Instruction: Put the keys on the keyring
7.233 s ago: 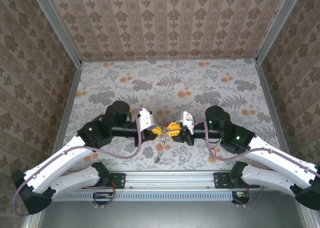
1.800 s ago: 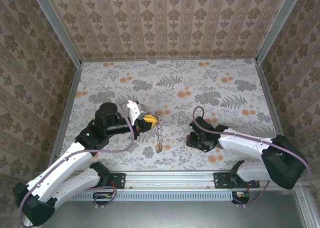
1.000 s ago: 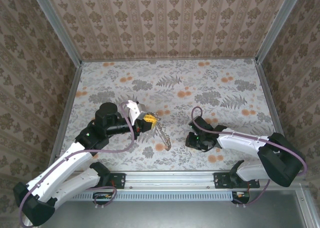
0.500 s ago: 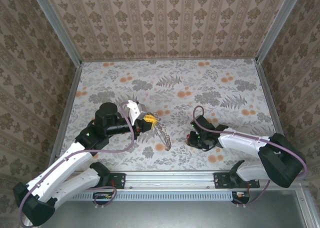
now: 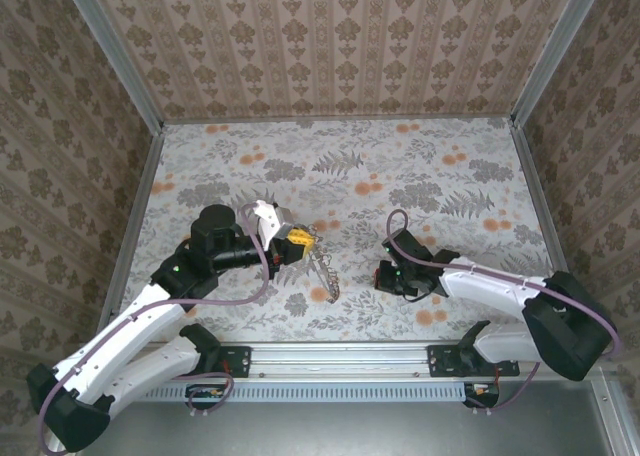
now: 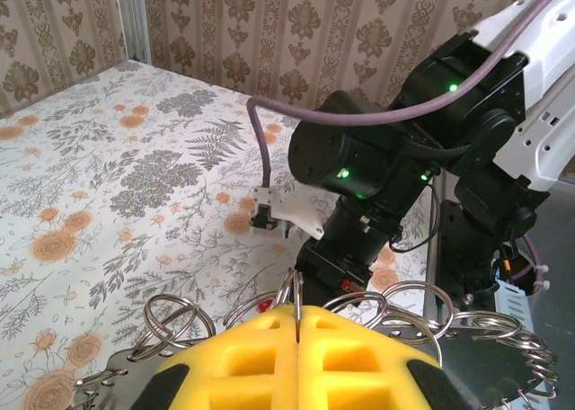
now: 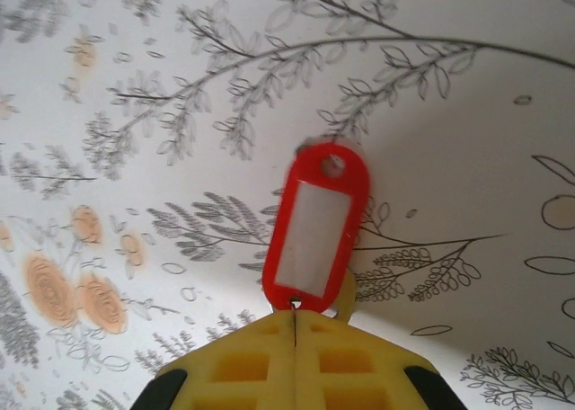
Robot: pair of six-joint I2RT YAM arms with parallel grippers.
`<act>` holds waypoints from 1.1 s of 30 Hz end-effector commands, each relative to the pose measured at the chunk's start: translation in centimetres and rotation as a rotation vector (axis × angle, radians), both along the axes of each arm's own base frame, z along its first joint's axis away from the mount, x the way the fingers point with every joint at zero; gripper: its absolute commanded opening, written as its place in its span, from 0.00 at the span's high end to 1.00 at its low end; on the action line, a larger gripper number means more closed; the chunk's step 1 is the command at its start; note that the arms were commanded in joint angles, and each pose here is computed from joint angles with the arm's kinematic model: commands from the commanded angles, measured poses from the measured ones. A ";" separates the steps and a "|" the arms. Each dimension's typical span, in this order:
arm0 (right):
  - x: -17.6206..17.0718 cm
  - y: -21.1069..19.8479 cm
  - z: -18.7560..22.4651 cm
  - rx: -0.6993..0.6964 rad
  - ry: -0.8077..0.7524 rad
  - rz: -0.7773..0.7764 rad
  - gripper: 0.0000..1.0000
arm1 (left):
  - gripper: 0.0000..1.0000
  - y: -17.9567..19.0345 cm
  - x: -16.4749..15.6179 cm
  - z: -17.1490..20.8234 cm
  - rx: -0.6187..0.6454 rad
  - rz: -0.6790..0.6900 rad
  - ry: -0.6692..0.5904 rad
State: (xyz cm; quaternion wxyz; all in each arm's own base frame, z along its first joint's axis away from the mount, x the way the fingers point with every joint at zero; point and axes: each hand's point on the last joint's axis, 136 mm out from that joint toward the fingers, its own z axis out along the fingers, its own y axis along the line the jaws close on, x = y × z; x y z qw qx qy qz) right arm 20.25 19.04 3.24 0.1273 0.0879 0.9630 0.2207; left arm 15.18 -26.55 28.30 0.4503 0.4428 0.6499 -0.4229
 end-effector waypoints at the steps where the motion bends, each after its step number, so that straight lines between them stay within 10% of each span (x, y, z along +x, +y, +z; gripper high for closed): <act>1: 0.6 0.6 2.5 0.065 -0.129 0.049 1.00 | 1.00 -0.2 -0.3 0.8 -0.017 -0.020 0.004; 17: -2.4 6.1 27.2 0.445 -1.181 0.581 1.00 | 1.00 -0.6 -4.5 4.4 -0.093 -0.241 -0.041; 33: -6.8 9.9 35.0 0.618 -1.538 0.921 1.00 | 1.00 -0.5 -8.5 6.0 -0.016 -0.413 -0.101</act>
